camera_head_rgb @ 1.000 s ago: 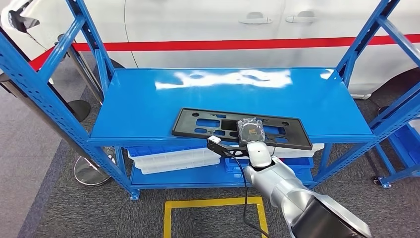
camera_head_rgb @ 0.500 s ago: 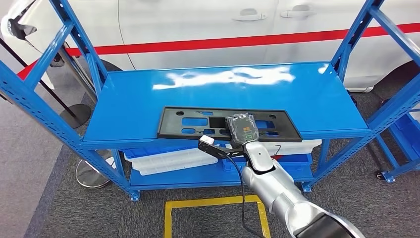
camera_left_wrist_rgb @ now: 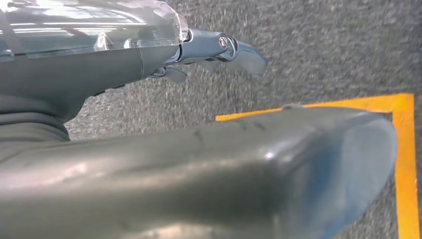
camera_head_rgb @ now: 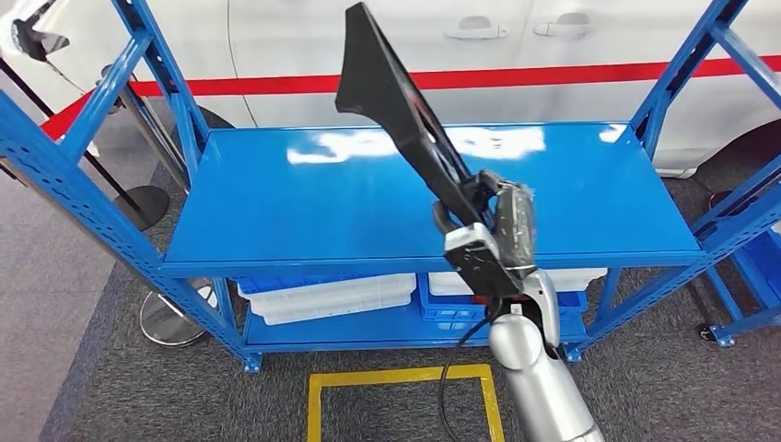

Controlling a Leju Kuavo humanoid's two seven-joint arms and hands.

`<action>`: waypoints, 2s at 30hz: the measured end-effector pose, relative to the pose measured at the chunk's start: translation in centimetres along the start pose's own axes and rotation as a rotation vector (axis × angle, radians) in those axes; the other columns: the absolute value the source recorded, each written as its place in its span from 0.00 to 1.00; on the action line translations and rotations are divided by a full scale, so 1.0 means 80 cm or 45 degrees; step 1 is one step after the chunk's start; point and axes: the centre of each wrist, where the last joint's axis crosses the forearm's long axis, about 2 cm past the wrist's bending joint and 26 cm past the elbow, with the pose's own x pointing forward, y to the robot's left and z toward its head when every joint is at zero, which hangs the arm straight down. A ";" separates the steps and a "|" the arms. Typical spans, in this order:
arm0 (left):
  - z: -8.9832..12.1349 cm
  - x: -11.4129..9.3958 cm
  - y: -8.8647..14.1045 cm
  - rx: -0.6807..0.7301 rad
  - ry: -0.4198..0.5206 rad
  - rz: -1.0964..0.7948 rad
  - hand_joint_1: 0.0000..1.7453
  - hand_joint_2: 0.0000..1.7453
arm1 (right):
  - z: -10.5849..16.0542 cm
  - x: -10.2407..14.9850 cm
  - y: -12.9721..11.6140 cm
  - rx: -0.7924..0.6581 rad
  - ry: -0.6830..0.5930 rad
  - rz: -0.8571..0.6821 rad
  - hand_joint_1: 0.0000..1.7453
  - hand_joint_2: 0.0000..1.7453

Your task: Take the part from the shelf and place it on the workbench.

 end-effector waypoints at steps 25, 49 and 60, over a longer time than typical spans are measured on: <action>-0.001 0.001 0.006 0.149 0.019 0.066 0.00 0.00 | 0.116 -0.023 -0.081 -0.117 -0.029 -0.521 1.00 1.00; 0.002 -0.003 -0.001 0.196 0.087 0.127 0.00 0.00 | 0.187 0.014 -0.078 -0.035 -0.053 -0.764 1.00 1.00; 0.003 -0.003 -0.002 0.221 0.106 0.126 0.00 0.00 | 0.206 0.022 -0.086 -0.062 -0.022 -0.783 1.00 1.00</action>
